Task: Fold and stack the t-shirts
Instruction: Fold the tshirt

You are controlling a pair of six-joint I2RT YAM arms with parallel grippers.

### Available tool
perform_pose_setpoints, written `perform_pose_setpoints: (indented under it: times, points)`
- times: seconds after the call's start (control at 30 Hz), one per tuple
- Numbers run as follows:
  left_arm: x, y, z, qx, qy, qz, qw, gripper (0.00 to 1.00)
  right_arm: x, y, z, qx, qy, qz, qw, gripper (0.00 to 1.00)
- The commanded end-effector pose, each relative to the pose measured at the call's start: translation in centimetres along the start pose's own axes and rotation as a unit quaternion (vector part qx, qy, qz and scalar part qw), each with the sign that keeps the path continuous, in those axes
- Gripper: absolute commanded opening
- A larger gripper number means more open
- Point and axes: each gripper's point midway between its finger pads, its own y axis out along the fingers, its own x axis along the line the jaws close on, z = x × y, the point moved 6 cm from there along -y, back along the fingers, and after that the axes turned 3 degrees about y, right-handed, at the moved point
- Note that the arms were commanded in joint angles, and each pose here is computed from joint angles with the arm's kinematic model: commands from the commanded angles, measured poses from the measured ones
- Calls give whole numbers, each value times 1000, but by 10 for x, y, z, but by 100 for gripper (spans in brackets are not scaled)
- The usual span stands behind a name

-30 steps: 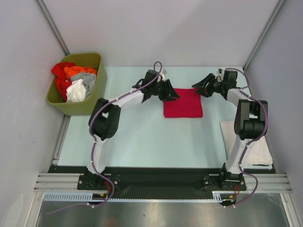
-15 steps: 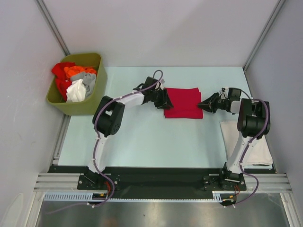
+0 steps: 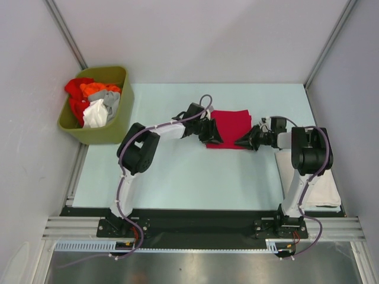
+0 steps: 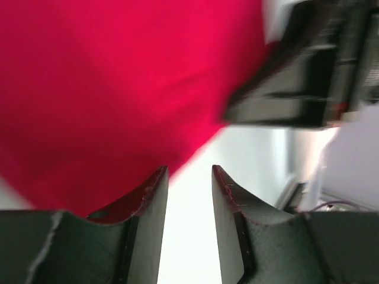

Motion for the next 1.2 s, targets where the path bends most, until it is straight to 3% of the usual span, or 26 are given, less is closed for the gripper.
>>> perform_pose_setpoints:
  times: [0.0,0.1,0.33,0.5,0.57,0.7,0.8,0.97,1.17]
  points:
    - [48,-12,3,13,10,-48,999,41,-28,-24,-9,-39,8,26,999,20]
    - [50,-29,-6,12,34,-63,997,41,-31,-46,-14,-63,12,53,997,18]
    - [-23,-62,-26,-33,76,-11,996,43,34,-60,-20,-69,-26,11,997,18]
    - [-47,-22,-28,-15,48,57,997,43,34,-36,-32,-73,-15,-12,997,19]
    - [-57,-5,-27,-12,56,75,996,43,13,-30,-34,-74,5,1,997,19]
    - [-42,32,-13,9,26,87,996,43,-30,-32,-29,-70,35,26,997,18]
    - [-6,46,6,29,16,59,998,42,-46,-44,-30,-79,40,41,995,19]
    - [22,15,-10,20,67,6,997,43,-31,-67,-34,-93,35,36,994,19]
    - [3,-41,-43,-16,107,17,994,45,12,-81,-47,-112,-6,12,994,22]
